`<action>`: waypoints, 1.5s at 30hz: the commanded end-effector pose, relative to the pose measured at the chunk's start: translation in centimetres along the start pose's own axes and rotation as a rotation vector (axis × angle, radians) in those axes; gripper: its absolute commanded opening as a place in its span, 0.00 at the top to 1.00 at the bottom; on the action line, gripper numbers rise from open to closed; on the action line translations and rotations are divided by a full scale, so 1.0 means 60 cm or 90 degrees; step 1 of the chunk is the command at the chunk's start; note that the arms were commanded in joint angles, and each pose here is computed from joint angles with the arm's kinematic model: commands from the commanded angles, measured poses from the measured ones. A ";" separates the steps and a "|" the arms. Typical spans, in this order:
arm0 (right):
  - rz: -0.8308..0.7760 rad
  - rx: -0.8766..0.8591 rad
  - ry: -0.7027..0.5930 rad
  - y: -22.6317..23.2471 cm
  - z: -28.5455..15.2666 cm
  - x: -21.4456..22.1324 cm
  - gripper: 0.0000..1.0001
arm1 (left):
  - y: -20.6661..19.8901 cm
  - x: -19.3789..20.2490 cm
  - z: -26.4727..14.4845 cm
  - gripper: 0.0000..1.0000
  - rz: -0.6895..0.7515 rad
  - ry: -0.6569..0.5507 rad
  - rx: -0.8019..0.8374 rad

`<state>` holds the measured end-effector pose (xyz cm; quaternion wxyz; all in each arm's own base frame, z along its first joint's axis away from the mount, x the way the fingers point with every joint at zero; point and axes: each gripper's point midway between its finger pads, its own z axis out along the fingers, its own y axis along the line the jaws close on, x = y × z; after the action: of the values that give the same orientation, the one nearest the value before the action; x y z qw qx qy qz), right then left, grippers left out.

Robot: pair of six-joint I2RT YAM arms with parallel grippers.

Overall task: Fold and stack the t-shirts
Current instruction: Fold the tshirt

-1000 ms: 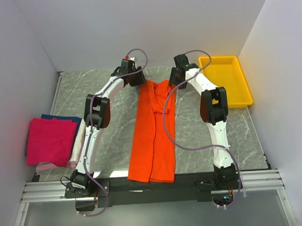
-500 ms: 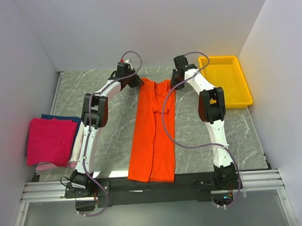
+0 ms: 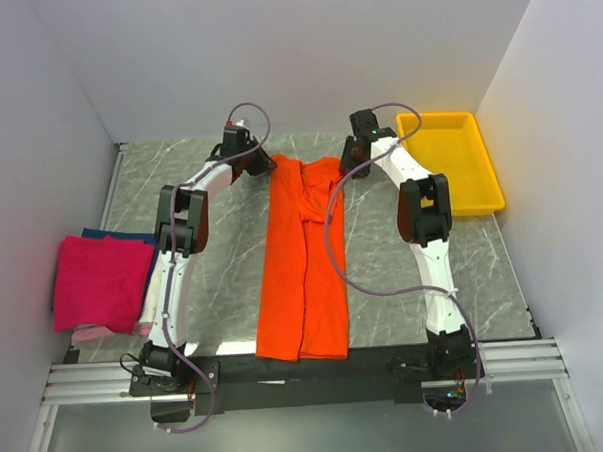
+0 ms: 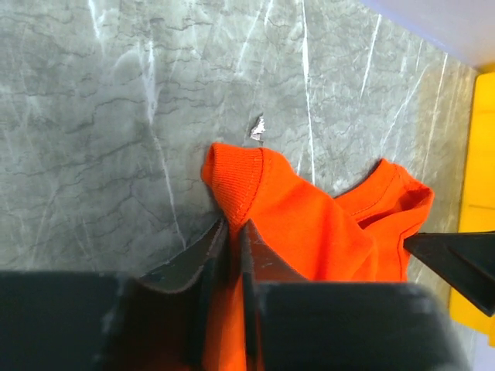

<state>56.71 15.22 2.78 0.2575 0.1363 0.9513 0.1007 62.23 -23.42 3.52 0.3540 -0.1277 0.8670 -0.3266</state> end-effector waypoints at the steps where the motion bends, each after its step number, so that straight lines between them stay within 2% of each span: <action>1: -0.010 -0.039 -0.053 0.019 -0.024 -0.049 0.45 | 0.010 -0.013 -0.014 0.81 -0.003 -0.006 0.000; 2: -0.011 -0.053 -0.067 0.028 -0.043 -0.063 0.41 | 0.008 -0.016 -0.015 0.78 0.002 -0.009 0.005; 7: -0.008 -0.070 -0.137 0.045 -0.109 -0.109 0.41 | 0.000 -0.022 -0.022 0.65 0.013 -0.013 0.020; 8: -0.003 -0.082 -0.163 0.054 -0.143 -0.125 0.43 | -0.006 -0.022 -0.023 0.64 0.016 -0.015 0.028; 13: -0.044 -0.150 -0.196 0.118 -0.196 -0.128 0.55 | -0.004 -0.028 -0.024 0.66 0.011 -0.016 0.029; 17: -0.082 -0.107 -0.163 0.141 -0.175 -0.092 0.55 | 0.000 -0.023 -0.021 0.69 0.002 -0.008 0.029; 19: -0.077 -0.079 -0.140 0.125 -0.169 -0.069 0.59 | 0.002 -0.019 -0.019 0.72 -0.001 -0.004 0.029; 22: -0.077 -0.047 -0.112 0.101 -0.152 -0.026 0.59 | 0.006 -0.016 -0.018 0.72 -0.001 -0.002 0.027; 26: -0.074 -0.065 -0.092 0.097 -0.149 0.007 0.58 | 0.005 -0.013 -0.016 0.73 -0.006 -0.002 0.030; 33: -0.066 -0.052 -0.070 0.097 -0.134 0.035 0.58 | 0.008 -0.008 -0.013 0.73 -0.010 0.001 0.032; 45: -0.051 -0.065 -0.066 0.123 -0.119 0.037 0.60 | 0.016 0.001 -0.006 0.73 -0.012 0.009 0.031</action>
<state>51.18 20.90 6.51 0.2797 0.0839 0.9498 0.1119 62.43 -22.61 3.75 0.3593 -0.1241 0.8561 -0.3503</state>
